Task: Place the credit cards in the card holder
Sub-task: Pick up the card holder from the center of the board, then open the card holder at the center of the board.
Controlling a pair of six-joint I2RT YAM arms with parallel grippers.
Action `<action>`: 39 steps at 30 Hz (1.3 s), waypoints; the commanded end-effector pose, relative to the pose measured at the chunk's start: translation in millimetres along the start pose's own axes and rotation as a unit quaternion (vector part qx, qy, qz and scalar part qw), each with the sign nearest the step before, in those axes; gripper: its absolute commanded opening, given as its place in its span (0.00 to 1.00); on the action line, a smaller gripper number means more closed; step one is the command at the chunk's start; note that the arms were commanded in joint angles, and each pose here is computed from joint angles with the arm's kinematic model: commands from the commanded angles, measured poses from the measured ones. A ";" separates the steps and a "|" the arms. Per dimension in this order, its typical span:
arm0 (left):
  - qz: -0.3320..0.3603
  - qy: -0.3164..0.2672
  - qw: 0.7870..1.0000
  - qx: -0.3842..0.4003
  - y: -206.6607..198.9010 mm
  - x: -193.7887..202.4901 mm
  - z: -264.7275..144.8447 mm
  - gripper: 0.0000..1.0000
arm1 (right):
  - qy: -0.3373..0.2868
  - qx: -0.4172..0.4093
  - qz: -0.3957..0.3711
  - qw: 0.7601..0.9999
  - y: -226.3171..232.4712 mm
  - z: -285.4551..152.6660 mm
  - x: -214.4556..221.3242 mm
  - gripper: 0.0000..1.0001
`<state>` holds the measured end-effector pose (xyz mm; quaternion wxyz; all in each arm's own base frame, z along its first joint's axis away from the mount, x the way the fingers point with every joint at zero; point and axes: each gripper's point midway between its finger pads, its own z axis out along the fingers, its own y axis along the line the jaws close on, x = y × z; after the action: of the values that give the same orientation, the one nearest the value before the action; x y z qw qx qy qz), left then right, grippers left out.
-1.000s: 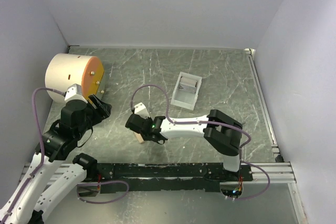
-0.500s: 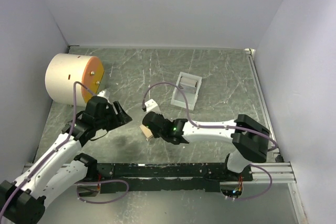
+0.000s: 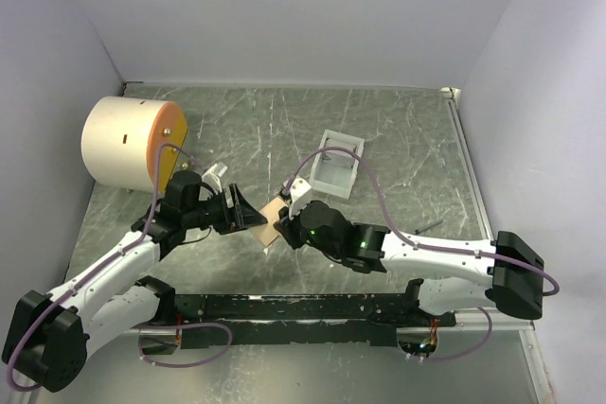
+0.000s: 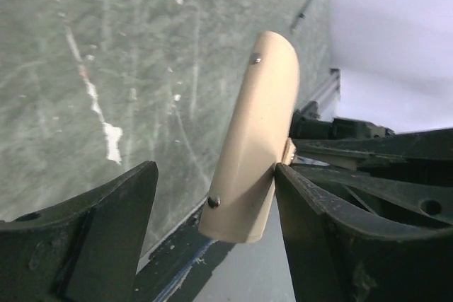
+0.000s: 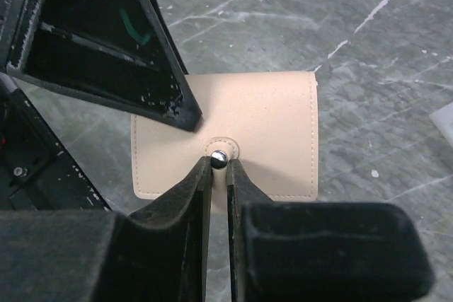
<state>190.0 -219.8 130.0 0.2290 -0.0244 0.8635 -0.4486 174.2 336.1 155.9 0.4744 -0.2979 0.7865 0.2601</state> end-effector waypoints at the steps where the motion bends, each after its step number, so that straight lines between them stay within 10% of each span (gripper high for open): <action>1: 0.012 0.016 0.993 0.115 -37.6 5.4 -2.3 0.76 | -0.037 -0.033 0.008 0.999 11.1 -3.7 -17.2 0.00; 13: 0.012 0.024 0.993 0.112 -33.9 9.8 -1.6 0.09 | -0.069 -0.044 0.025 0.996 12.3 -6.7 -21.4 0.00; 27: 0.018 0.008 0.999 0.042 -11.6 2.6 2.5 0.07 | -0.112 -0.041 0.055 0.991 2.3 -22.1 -21.4 0.00; 39: 0.051 -0.044 0.998 0.017 -13.6 -21.0 -2.6 0.07 | 0.038 0.108 0.292 0.949 -3.4 4.0 4.8 0.53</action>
<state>194.4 -221.7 131.7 0.2470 -0.0086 0.8562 -0.4537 174.4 336.2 144.4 0.4205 -0.1216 0.8483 0.2979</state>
